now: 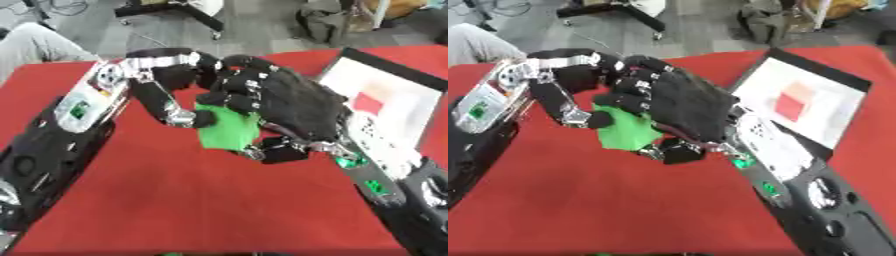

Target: Pick up the objects with one hand, pass them to the other hand, and then place them into the box on the other side of the table.

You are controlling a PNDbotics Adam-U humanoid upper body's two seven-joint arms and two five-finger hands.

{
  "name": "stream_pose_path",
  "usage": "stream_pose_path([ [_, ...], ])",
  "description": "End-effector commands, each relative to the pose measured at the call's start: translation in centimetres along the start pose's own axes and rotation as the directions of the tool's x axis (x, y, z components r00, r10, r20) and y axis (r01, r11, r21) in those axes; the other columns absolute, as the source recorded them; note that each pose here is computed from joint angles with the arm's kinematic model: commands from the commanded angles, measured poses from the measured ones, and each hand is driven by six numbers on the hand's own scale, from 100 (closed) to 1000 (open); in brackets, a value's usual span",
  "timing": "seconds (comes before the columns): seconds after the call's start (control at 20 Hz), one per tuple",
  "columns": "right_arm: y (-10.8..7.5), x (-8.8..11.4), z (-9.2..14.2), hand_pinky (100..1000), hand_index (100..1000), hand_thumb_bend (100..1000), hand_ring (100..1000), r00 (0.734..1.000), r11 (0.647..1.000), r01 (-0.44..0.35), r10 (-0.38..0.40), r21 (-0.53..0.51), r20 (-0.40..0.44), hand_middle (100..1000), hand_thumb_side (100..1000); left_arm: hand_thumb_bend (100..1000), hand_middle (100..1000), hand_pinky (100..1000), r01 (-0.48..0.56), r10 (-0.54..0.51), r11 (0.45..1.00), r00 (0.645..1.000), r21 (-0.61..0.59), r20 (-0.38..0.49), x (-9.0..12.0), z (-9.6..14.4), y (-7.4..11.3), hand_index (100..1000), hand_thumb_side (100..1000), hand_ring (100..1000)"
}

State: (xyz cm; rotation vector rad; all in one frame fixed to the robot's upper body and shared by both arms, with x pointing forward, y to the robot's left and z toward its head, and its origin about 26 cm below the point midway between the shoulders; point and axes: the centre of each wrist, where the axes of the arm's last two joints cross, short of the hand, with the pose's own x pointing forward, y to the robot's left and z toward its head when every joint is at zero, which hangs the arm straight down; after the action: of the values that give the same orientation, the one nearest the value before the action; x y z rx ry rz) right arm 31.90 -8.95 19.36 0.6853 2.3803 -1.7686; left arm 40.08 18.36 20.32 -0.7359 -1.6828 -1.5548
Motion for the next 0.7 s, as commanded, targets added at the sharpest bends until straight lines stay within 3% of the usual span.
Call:
stream_pose_path([
  [0.05, 0.3, -1.6, 1.0, 844, 496, 100, 660, 0.998, 0.999, -0.038, 0.039, 0.032, -0.048, 338, 225, 217, 497, 715, 0.022, -0.023, 1.0, 0.999, 0.014, 0.036, 1.3, 0.5, 0.7, 704, 404, 501],
  [0.4, 0.9, -1.4, 0.8, 851, 480, 100, 667, 0.999, 0.998, -0.032, 0.033, 0.049, -0.016, 349, 241, 522, 534, 737, -0.009, 0.004, 0.997, 0.997, 0.075, 0.073, 0.7, 1.1, 0.8, 752, 674, 535],
  [0.7, 1.3, -1.2, 0.6, 851, 479, 100, 664, 1.0, 0.998, -0.016, 0.016, 0.057, 0.013, 352, 245, 576, 545, 742, -0.056, 0.034, 0.982, 0.992, 0.181, 0.122, 0.0, 2.9, 1.4, 764, 725, 546],
])
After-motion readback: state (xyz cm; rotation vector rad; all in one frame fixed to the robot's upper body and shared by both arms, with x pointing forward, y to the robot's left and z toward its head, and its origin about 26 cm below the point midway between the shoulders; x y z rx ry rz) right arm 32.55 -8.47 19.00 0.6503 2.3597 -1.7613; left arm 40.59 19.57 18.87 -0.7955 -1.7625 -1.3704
